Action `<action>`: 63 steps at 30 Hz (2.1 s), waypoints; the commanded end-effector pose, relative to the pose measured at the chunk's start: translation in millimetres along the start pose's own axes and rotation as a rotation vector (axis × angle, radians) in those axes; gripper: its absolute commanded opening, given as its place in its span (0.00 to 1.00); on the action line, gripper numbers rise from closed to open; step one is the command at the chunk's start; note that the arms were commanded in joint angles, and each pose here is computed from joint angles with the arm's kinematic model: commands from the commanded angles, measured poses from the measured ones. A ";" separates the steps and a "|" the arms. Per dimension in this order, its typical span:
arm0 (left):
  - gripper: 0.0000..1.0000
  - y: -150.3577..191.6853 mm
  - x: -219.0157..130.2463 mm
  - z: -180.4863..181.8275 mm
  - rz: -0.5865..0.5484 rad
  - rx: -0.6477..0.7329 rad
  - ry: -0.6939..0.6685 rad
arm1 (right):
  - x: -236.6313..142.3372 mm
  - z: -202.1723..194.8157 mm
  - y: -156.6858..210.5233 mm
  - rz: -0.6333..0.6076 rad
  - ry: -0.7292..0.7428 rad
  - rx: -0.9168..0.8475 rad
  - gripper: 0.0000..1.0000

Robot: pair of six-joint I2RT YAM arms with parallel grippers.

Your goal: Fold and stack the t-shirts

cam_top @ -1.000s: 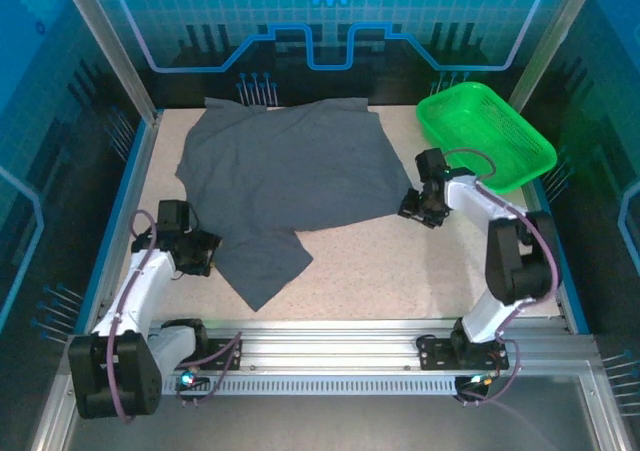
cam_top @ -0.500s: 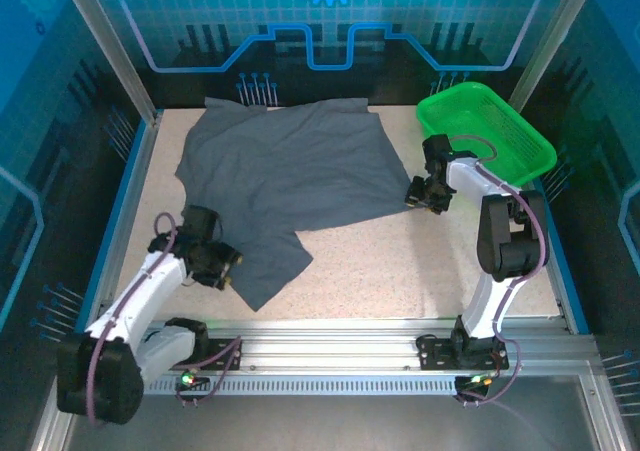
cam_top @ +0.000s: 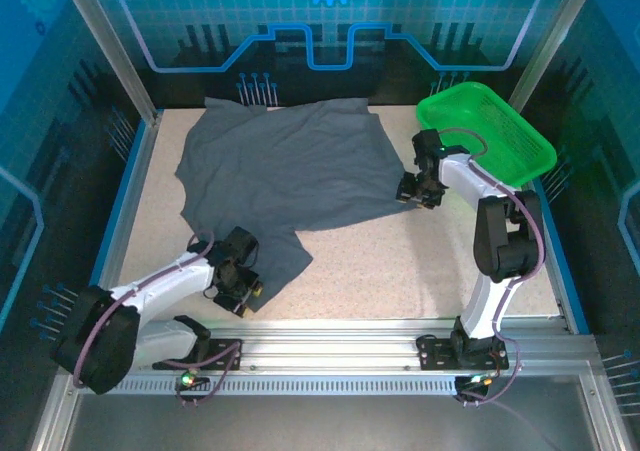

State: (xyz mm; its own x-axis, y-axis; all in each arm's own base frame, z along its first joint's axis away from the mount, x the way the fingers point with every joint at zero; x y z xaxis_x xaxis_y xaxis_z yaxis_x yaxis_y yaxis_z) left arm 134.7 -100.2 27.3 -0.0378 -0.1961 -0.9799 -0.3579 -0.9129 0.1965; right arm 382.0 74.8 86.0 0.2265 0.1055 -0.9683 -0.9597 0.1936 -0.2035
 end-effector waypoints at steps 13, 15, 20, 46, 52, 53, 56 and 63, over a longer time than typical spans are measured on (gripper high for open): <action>0.00 -27.3 -20.7 18.9 -0.150 0.003 0.130 | 19.0 -35.6 13.8 0.057 0.078 0.180 0.47; 0.00 -28.3 -21.2 19.1 -0.148 -0.011 0.144 | 21.9 -40.6 15.7 0.062 0.097 0.207 0.47; 0.00 -29.1 -27.0 12.8 -0.156 -0.003 0.166 | 29.1 -39.4 7.0 0.054 0.068 0.214 0.47; 0.00 -39.8 -78.1 28.1 -0.266 0.046 0.199 | -9.2 -46.9 85.4 0.043 0.248 0.271 0.00; 0.00 -40.3 -91.7 45.4 -0.285 0.037 0.210 | -39.0 -60.7 148.8 0.041 0.349 0.313 0.00; 0.00 -40.1 -93.4 47.6 -0.285 0.034 0.210 | -44.2 -63.0 156.9 0.038 0.360 0.320 0.00; 0.00 -39.0 -99.7 51.9 -0.286 0.038 0.223 | -55.4 -72.9 185.4 0.036 0.390 0.340 0.00; 0.00 -34.1 -122.2 28.2 -0.292 0.095 0.335 | -64.4 -71.6 195.9 0.011 0.339 0.335 0.00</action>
State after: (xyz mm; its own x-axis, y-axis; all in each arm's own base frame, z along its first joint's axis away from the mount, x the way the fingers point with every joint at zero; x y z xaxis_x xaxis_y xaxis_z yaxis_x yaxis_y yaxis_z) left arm 114.2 -35.4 121.6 0.3178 -0.0593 -0.9463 -0.3739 -0.9250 -0.0677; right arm 172.1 41.0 91.8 0.0979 -0.1670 -0.9811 -0.8531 0.4936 -0.1692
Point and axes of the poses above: each hand's point on the last joint's axis, 136 mm out from that joint toward the fingers, its own x axis out along the fingers, its own z axis along the line the jaws close on, y = z × x, the point moved 2 cm from there along -x, back along the fingers, and after that the axes turned 5 degrees about -x, right-handed, at the moved point
